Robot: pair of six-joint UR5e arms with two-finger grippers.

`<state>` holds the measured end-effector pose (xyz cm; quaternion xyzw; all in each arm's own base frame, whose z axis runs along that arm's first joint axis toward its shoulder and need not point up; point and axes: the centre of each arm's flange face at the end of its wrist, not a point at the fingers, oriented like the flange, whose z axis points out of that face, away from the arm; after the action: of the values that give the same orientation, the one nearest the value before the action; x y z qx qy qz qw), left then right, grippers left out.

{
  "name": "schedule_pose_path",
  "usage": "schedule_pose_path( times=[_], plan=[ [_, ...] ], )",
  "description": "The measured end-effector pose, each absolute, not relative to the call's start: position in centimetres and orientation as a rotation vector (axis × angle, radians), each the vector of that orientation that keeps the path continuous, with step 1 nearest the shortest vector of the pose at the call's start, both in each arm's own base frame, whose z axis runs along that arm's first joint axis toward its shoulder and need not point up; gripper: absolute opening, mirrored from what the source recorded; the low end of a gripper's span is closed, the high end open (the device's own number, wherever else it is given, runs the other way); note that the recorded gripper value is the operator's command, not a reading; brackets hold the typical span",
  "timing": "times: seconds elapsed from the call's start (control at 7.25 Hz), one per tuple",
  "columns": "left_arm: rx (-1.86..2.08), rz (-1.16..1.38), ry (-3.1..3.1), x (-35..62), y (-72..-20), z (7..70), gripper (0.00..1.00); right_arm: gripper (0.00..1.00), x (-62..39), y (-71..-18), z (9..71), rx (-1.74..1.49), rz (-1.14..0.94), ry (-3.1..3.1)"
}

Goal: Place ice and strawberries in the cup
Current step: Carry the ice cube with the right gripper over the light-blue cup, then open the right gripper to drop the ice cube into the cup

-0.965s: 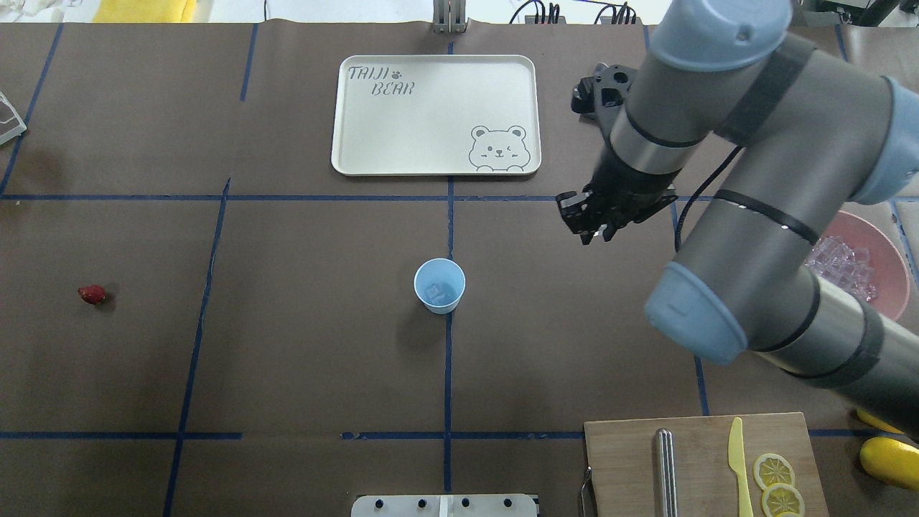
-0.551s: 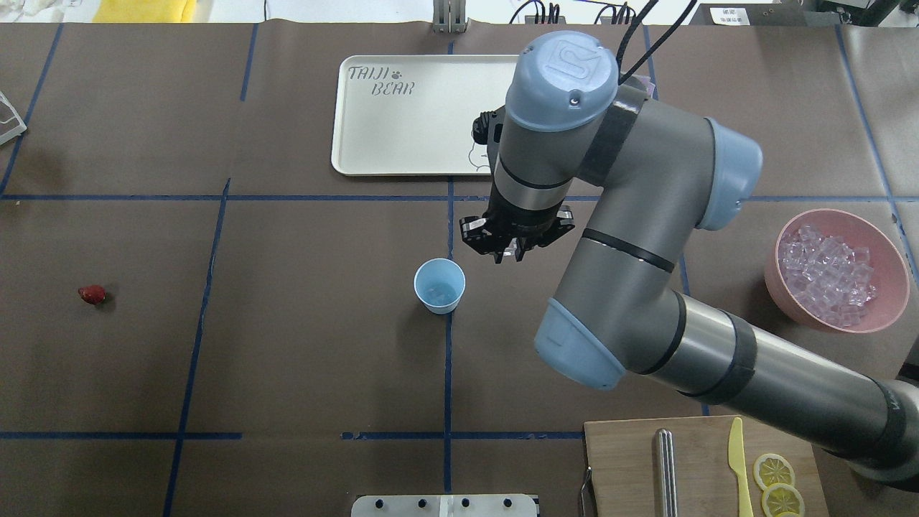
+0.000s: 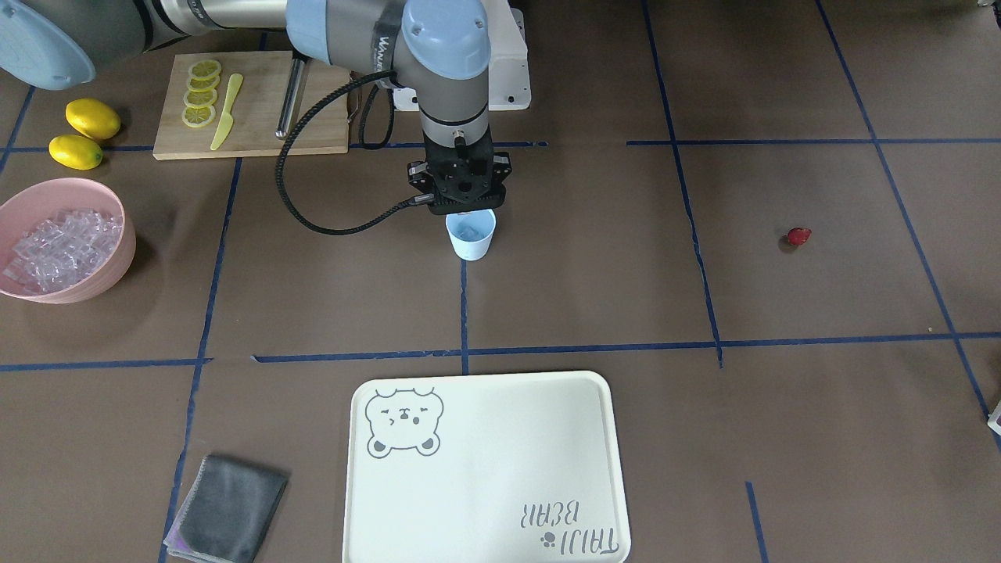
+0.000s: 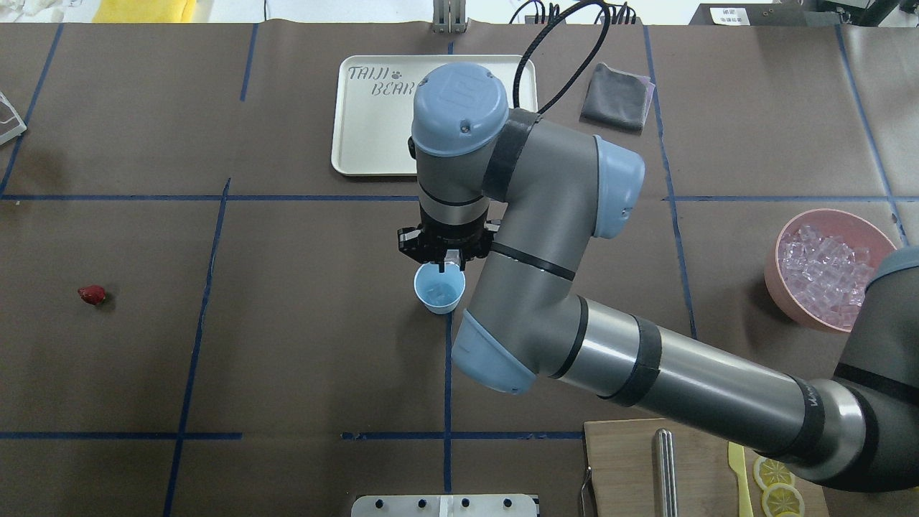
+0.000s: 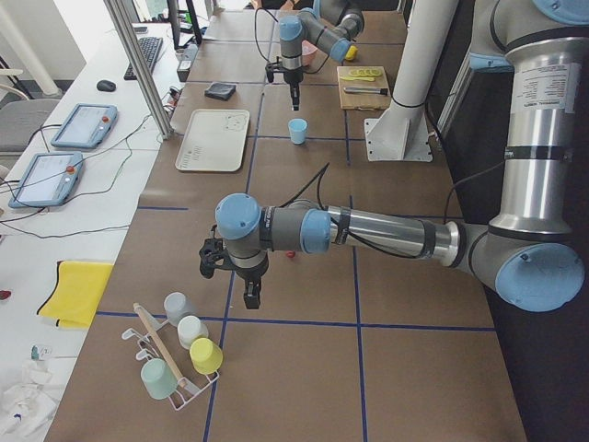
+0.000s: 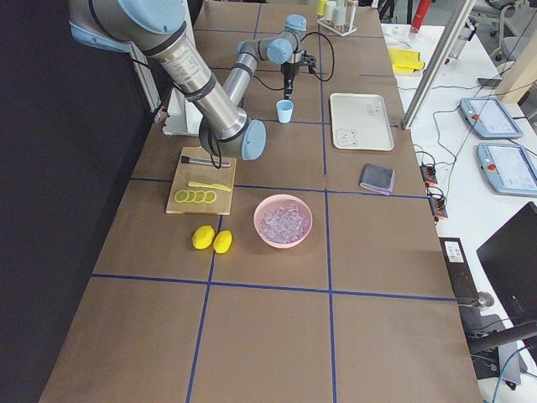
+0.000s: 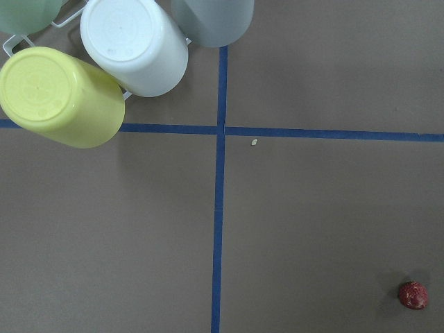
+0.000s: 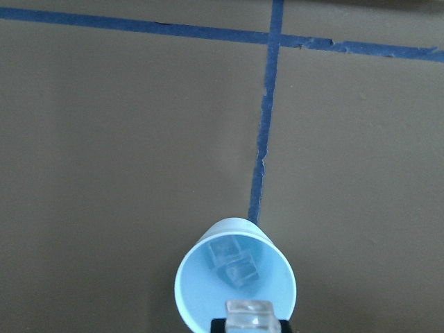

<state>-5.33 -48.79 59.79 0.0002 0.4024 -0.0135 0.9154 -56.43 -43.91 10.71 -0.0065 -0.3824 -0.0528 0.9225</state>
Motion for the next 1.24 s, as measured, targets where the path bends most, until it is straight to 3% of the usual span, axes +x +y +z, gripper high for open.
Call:
schedule_pose_path(
  times=[0.41, 0.55, 0.69, 0.83, 1.24],
  plan=[
    [0.0, -0.028, 0.828, -5.4, -48.8, 59.8, 1.0, 0.01, -58.3, -44.2, 11.0, -0.018, -0.104, -0.766],
    [0.0, -0.028, 0.828, -5.3, -48.8, 59.8, 1.0, 0.06, -58.6, -44.2, 11.3, -0.018, -0.107, -0.766],
    [0.0, -0.028, 0.828, -5.3, -48.8, 59.8, 1.0, 0.36, -58.8, -44.1, 11.5, -0.019, -0.108, -0.765],
    [-0.001, -0.027, 0.828, -5.3, -48.8, 59.8, 1.0, 0.49, -58.9, -44.1, 11.6, -0.019, -0.109, -0.765],
    [-0.001, -0.028, 0.828, -5.3, -48.8, 59.9, 1.0, 0.55, -58.9, -44.1, 11.7, -0.02, -0.109, -0.764]
  ],
)
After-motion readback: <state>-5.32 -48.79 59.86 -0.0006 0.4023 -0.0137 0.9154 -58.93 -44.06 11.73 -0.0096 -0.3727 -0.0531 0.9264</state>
